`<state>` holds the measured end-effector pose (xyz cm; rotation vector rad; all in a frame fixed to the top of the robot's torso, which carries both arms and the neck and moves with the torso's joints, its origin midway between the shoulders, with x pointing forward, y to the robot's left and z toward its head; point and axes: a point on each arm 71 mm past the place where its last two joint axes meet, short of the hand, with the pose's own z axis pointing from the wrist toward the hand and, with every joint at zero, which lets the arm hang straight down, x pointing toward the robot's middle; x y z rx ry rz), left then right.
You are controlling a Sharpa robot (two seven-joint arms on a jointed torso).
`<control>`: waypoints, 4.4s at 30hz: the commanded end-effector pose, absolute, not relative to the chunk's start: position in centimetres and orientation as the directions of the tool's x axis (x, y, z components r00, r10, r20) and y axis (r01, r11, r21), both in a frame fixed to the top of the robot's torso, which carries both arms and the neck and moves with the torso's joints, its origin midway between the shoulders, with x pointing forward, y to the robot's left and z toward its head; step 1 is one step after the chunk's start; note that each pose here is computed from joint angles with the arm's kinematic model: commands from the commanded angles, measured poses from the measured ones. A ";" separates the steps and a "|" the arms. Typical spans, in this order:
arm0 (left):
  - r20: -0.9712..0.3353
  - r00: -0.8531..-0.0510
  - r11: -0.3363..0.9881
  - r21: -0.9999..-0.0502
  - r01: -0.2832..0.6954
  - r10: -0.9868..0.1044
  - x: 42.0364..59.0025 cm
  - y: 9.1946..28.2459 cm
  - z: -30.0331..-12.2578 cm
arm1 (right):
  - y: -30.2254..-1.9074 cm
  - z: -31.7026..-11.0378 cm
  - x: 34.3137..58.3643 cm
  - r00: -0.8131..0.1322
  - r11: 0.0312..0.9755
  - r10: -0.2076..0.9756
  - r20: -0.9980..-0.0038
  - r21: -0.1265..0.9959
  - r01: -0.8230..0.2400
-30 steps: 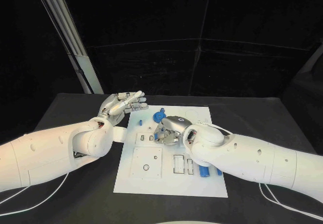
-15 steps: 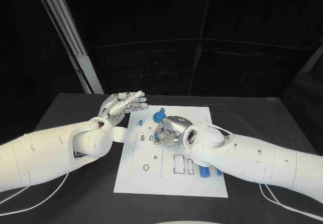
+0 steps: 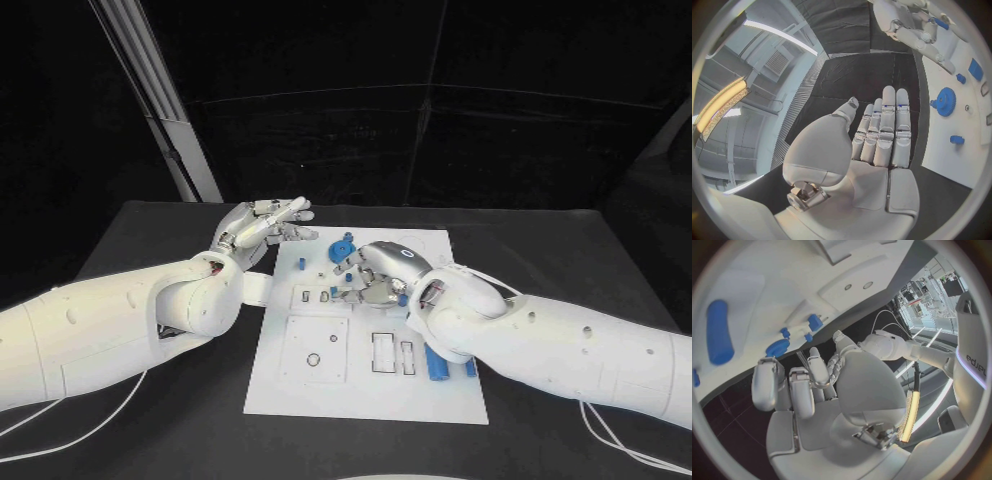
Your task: Assemble the parts on the task board
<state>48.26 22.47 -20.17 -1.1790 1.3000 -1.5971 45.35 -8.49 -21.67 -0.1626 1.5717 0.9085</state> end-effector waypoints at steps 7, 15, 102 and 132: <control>-0.076 -0.412 0.115 -0.991 -0.070 -0.908 48.3 22.6 -21.2 | -14.3 -17.6 46.1 -0.340 0.478 0.625 -0.702 0.689 -0.545; -0.298 -0.586 0.487 -0.851 -0.194 -0.753 48.4 22.2 -21.7 | -19.6 -16.0 47.0 -0.366 0.323 0.817 -0.446 0.879 -0.351; -0.553 -0.824 0.978 -0.208 -0.008 -0.124 52.9 13.5 -21.6 | -22.2 -16.7 48.9 -0.360 0.292 0.859 -0.363 0.926 -0.238; -0.566 -0.806 0.961 -0.277 -0.009 -0.171 52.7 14.0 -21.4 | -21.9 -16.9 49.2 -0.370 0.292 0.856 -0.361 0.928 -0.231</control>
